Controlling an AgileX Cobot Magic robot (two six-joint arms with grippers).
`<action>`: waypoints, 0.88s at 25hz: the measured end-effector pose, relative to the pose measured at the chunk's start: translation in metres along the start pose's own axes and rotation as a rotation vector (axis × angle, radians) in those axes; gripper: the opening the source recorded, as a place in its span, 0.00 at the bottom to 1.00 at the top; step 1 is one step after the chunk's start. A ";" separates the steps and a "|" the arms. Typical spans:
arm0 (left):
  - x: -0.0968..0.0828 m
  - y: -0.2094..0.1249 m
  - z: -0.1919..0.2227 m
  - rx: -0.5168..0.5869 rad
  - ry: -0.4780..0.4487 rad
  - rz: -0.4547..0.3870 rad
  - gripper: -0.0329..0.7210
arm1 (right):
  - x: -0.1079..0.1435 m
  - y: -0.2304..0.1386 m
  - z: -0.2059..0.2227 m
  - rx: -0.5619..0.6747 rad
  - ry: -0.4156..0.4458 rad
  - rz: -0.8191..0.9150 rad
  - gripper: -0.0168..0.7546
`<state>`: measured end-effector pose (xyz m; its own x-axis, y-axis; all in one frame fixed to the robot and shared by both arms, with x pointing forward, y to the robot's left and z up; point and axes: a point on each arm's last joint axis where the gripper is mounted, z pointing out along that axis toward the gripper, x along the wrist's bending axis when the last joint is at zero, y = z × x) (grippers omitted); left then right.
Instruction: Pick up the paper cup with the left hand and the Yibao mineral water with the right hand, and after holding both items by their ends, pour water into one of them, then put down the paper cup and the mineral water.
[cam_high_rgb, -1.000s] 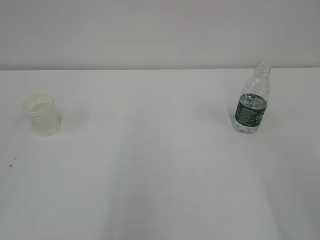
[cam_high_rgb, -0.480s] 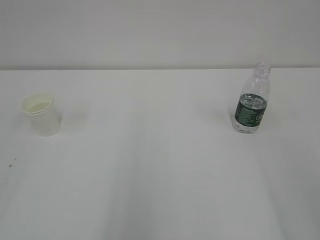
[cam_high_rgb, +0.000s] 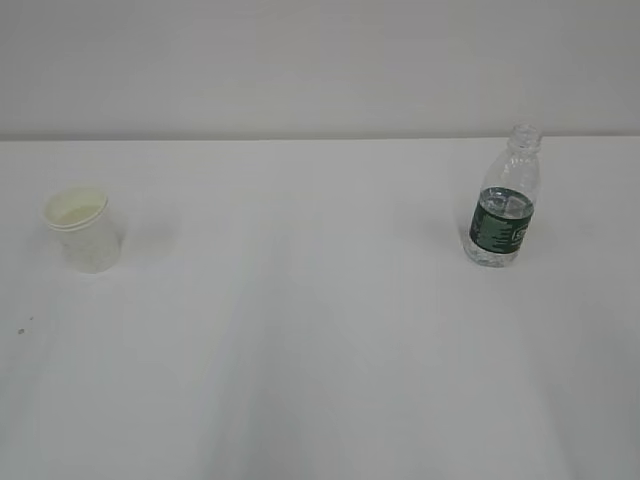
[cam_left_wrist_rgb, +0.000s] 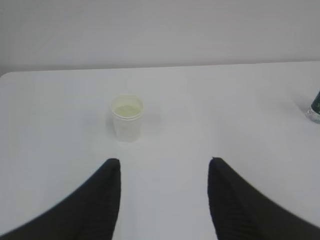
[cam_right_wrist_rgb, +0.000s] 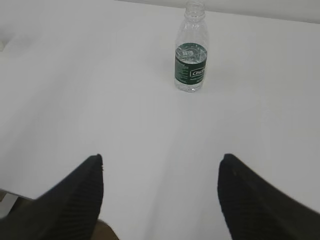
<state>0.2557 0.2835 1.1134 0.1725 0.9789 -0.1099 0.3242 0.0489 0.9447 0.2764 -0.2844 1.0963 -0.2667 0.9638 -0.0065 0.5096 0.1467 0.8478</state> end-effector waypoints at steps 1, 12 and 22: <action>0.000 -0.001 -0.001 0.007 -0.001 0.001 0.57 | 0.000 -0.001 -0.002 -0.006 0.004 -0.004 0.72; -0.003 -0.008 -0.006 0.039 -0.018 0.007 0.57 | 0.003 -0.013 -0.019 -0.053 0.009 -0.015 0.72; -0.007 -0.019 -0.016 0.085 -0.053 0.017 0.57 | 0.004 -0.015 -0.021 -0.043 0.014 -0.014 0.72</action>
<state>0.2337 0.2786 1.1013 0.2269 0.9673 -0.1129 0.3983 0.0136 0.9172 0.2508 -0.2878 1.0945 -0.2851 0.9584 -0.0113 0.4699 0.1501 0.8699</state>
